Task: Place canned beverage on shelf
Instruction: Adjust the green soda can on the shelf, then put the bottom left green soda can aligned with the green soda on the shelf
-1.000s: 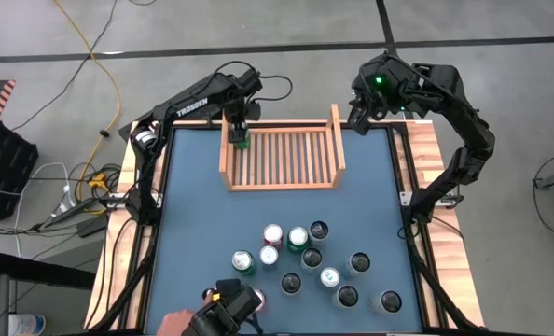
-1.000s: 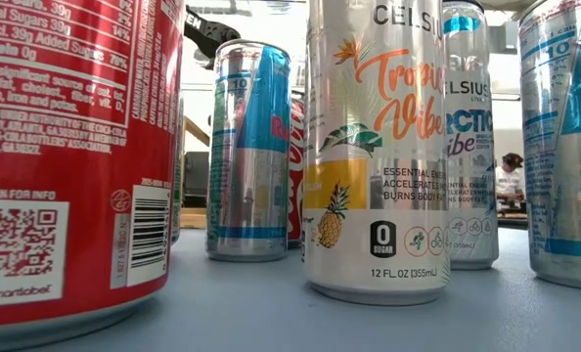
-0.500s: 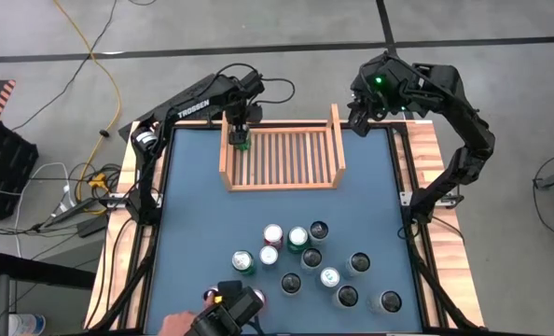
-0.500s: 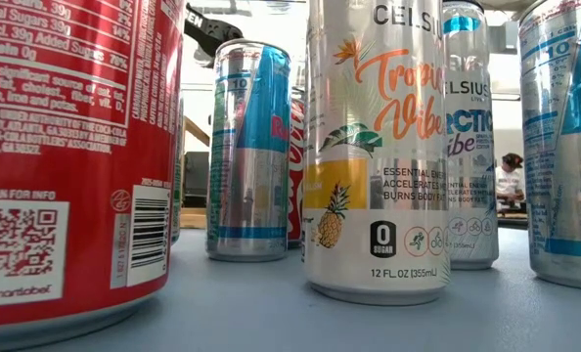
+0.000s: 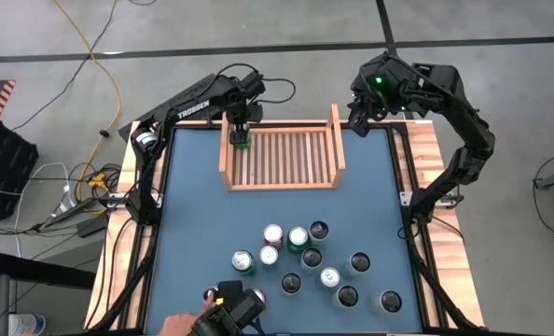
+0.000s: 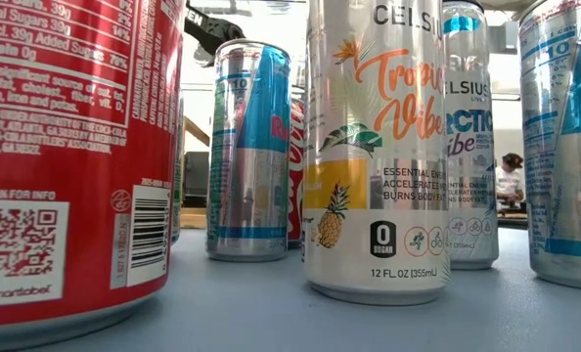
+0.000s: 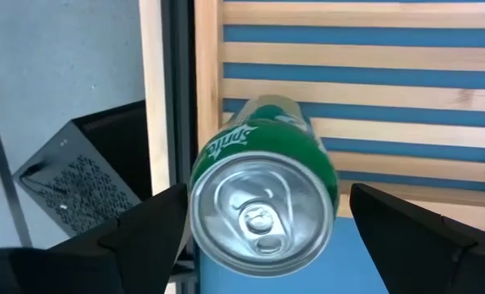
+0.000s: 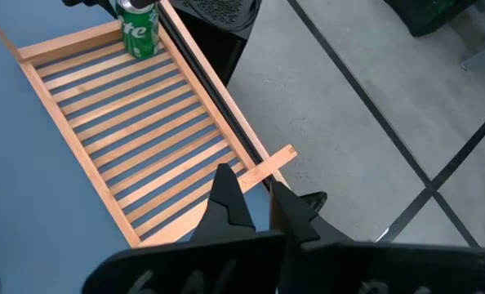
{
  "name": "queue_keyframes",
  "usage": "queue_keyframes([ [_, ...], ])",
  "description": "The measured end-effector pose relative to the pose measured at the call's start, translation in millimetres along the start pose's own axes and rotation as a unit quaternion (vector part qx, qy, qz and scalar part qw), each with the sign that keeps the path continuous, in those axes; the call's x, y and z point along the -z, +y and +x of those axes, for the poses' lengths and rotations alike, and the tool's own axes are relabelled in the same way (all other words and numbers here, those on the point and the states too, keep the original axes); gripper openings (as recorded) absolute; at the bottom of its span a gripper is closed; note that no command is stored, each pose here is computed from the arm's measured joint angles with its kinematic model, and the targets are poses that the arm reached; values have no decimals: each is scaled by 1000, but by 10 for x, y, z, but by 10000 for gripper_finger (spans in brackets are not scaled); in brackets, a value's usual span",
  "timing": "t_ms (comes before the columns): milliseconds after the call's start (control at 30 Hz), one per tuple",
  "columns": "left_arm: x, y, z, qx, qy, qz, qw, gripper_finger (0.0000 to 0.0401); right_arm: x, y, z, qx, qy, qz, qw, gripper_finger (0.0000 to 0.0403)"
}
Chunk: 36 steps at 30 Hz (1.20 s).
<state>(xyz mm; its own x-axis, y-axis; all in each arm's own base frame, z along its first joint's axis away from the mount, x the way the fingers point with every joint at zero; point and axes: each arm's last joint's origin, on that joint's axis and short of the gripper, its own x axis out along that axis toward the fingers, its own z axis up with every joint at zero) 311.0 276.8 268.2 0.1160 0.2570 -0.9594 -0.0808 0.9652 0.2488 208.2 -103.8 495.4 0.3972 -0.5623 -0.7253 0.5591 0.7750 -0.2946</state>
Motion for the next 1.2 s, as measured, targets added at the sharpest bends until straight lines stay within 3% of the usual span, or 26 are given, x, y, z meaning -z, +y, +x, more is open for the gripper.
queue_keyframes([
  [233,8,22,-20,-30,22,9,999,330,0,0,0,0,0,0,1000,0],
  [467,-81,91,-249,-54,-16,0,998,330,0,0,0,0,0,2,1000,0],
  [633,-117,95,-545,-22,-72,-9,997,330,0,0,0,0,0,4,1000,0],
  [767,-114,-1,-1016,-3,-144,-21,989,330,0,0,-1,0,0,4,1000,0],
  [900,-31,-284,-1503,75,-220,-15,972,330,0,0,0,0,0,4,1000,0],
  [1033,68,-788,-1951,151,-250,14,956,330,0,0,0,0,0,4,1000,0],
  [1200,17,-1597,-2227,129,-239,91,958,330,0,0,0,0,0,4,1000,0],
])
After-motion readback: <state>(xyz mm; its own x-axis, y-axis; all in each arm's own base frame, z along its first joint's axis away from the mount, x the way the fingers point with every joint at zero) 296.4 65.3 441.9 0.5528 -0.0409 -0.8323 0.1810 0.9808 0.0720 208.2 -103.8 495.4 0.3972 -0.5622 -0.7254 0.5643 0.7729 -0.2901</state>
